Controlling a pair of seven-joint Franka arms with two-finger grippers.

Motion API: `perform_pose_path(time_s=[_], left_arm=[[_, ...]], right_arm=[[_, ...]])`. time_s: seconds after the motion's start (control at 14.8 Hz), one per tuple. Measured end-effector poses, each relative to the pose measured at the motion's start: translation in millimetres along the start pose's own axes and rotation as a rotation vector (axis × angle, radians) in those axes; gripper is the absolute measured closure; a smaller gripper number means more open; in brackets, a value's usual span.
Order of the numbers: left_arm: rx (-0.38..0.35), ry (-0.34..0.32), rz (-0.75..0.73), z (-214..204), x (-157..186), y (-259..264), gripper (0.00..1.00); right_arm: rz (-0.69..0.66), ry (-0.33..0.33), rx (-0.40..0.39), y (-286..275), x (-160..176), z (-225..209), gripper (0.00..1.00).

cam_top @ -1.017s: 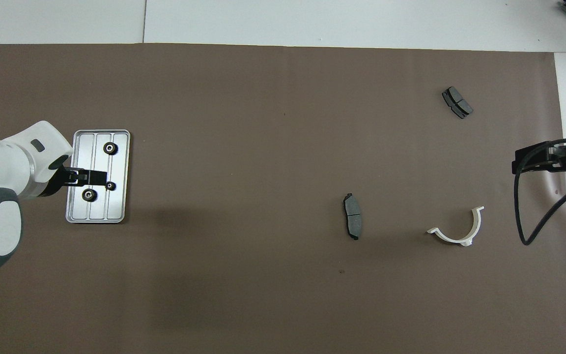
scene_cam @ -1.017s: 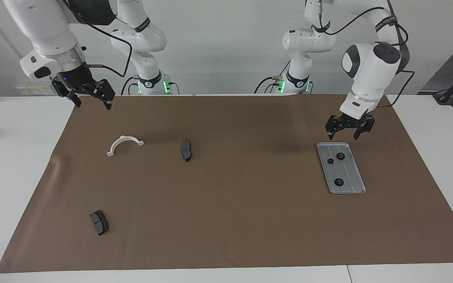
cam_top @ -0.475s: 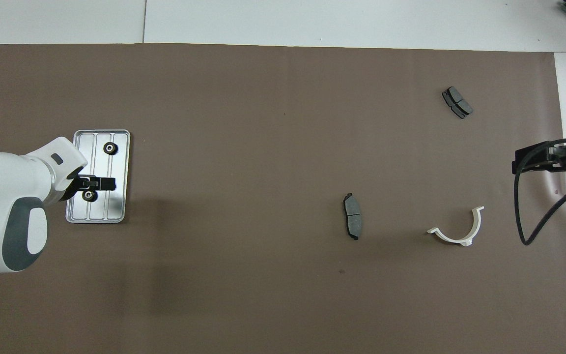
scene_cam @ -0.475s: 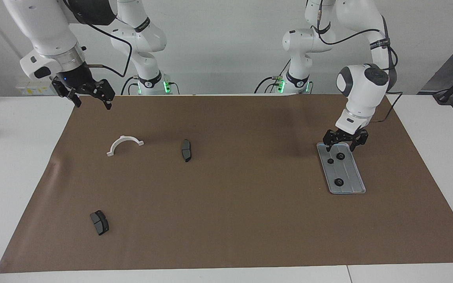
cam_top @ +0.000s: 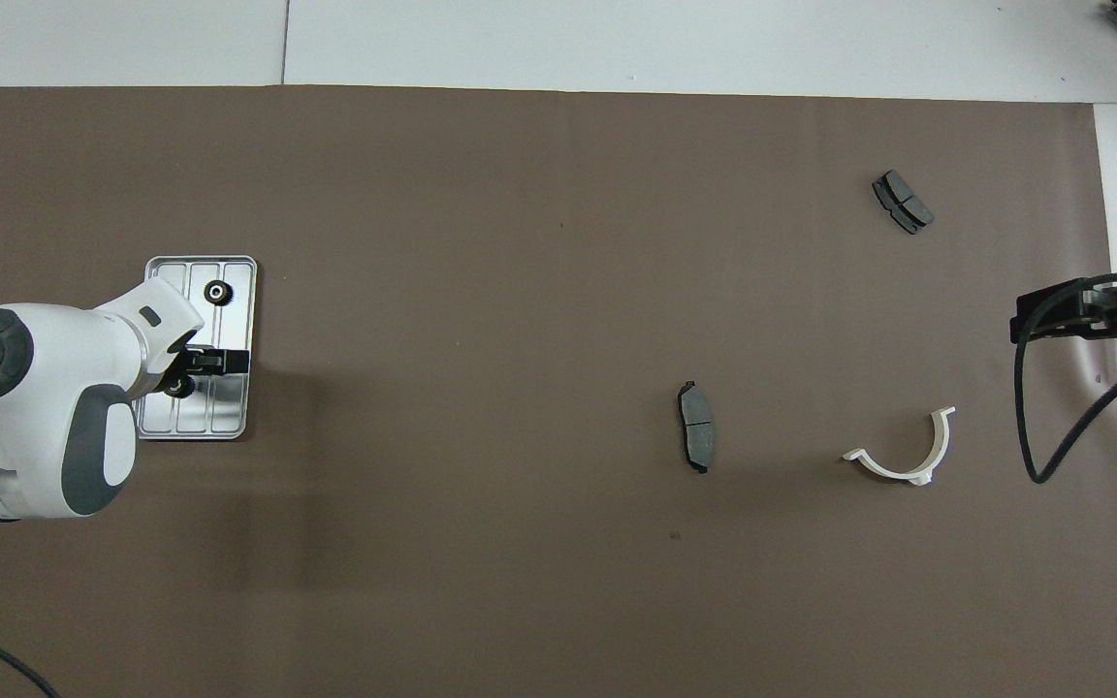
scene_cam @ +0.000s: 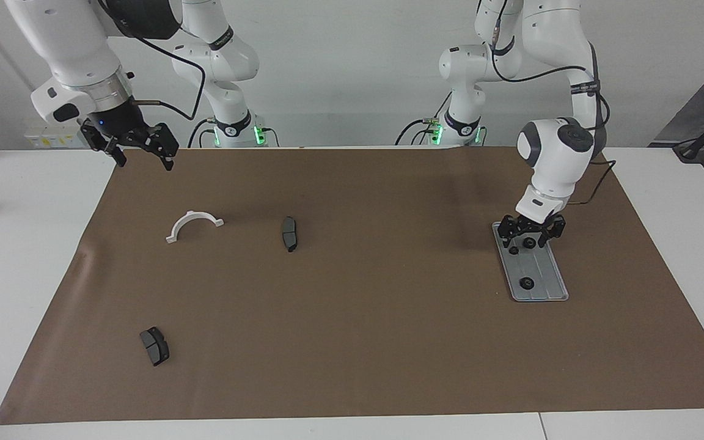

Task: Place bearing gear from tray to pile
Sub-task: 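Grasp the black gear with the left gripper and lift it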

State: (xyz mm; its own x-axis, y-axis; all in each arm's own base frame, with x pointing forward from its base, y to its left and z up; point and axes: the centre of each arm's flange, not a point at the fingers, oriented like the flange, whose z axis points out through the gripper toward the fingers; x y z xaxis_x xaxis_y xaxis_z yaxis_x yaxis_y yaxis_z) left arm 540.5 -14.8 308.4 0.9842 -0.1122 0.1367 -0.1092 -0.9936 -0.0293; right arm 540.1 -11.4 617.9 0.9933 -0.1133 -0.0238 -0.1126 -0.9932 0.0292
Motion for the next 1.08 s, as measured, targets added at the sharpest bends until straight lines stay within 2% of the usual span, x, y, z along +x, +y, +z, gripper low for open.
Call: perform_pose_path(time_s=[0.14, 0.2, 0.27, 0.34, 0.61, 0.75, 0.88, 0.95, 1.08], left_arm=[[-0.001, -0.005, 0.001, 3.2, -0.4, 0.4, 0.14], [-0.001, -0.005, 0.001, 3.2, -0.4, 0.4, 0.14], [-0.001, -0.005, 0.001, 3.1, -0.3, 0.4, 0.22], [-0.001, -0.005, 0.001, 3.1, -0.3, 0.4, 0.34], [-0.001, -0.014, 0.002, 3.9, -1.3, 1.2, 0.41], [-0.002, -0.022, 0.004, 4.6, -2.1, 2.3, 0.51], [-0.003, -0.028, 0.006, 5.1, -2.6, 3.3, 0.51], [-0.003, -0.029, 0.006, 5.1, -2.7, 3.7, 0.57], [-0.004, -0.035, 0.006, 4.0, -2.3, 5.1, 0.76]], right_arm=[[0.0, 0.0, 0.0, 0.0, 0.0, 0.0, 0.0], [0.0, 0.0, 0.0, 0.0, 0.0, 0.0, 0.0], [0.0, 0.0, 0.0, 0.0, 0.0, 0.0, 0.0], [0.0, 0.0, 0.0, 0.0, 0.0, 0.0, 0.0], [0.0, 0.0, 0.0, 0.0, 0.0, 0.0, 0.0], [0.0, 0.0, 0.0, 0.0, 0.0, 0.0, 0.0], [0.0, 0.0, 0.0, 0.0, 0.0, 0.0, 0.0], [0.0, 0.0, 0.0, 0.0, 0.0, 0.0, 0.0], [0.0, 0.0, 0.0, 0.0, 0.0, 0.0, 0.0]])
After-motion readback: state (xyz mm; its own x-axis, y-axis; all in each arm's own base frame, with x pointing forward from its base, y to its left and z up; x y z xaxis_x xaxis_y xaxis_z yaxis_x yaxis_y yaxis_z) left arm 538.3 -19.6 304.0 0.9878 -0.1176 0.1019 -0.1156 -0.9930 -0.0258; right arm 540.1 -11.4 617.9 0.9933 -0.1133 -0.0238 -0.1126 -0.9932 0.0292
